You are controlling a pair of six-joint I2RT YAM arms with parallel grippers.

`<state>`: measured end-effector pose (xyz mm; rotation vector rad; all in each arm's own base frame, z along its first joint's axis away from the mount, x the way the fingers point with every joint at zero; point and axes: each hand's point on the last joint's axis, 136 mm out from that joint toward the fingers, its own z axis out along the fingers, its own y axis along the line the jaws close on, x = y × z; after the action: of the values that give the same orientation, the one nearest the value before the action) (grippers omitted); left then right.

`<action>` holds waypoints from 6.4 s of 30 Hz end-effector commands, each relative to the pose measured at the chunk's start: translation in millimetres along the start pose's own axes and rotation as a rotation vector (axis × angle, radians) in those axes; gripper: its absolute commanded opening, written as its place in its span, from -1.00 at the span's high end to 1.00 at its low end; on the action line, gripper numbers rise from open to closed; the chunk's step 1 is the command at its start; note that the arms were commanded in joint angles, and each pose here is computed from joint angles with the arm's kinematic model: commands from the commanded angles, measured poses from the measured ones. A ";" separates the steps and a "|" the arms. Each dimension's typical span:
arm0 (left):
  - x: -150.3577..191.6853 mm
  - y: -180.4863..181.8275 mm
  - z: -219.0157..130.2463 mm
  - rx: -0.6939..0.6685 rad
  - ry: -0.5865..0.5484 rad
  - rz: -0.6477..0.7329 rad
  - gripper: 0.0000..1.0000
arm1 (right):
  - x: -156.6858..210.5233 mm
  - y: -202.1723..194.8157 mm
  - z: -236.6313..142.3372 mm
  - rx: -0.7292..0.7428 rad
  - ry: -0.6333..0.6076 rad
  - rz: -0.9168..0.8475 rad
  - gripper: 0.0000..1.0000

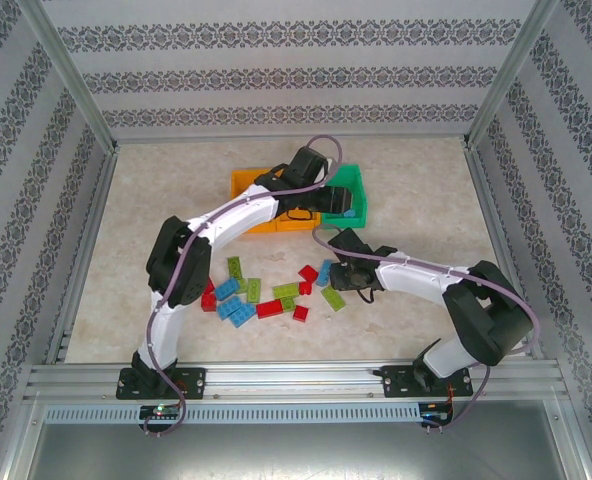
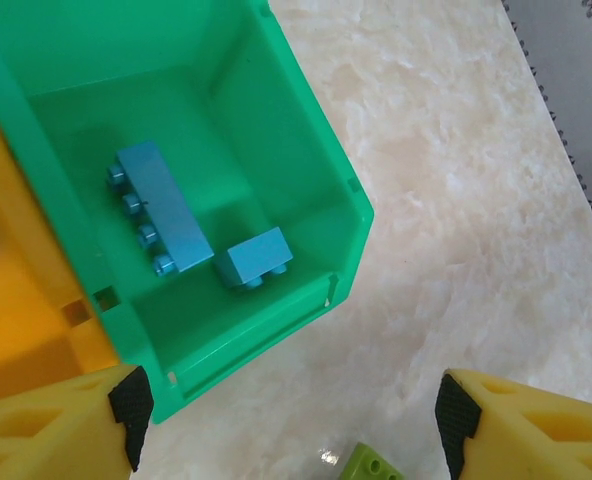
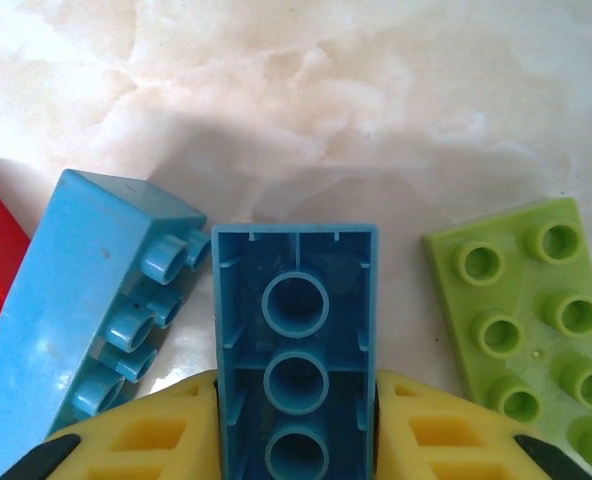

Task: Sort the legos into containers by color

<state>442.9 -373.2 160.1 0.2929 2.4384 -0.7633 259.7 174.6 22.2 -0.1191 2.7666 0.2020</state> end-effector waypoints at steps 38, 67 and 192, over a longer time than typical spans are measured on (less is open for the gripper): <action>138.0 185.2 -161.6 -0.611 0.016 -0.219 -0.98 | -224.6 -42.6 11.4 -0.015 -0.193 0.184 0.05; 149.0 62.2 -88.3 -0.192 0.155 0.183 -0.74 | -171.4 -38.6 -38.4 -0.128 -0.245 0.270 -0.66; -87.2 2.5 67.9 0.052 -0.209 -0.087 0.34 | -4.3 -59.2 -28.7 -0.004 0.028 0.107 -0.66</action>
<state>531.2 -409.6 147.3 0.1677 2.3118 -0.7818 259.3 116.4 43.1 0.0994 2.7701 0.3445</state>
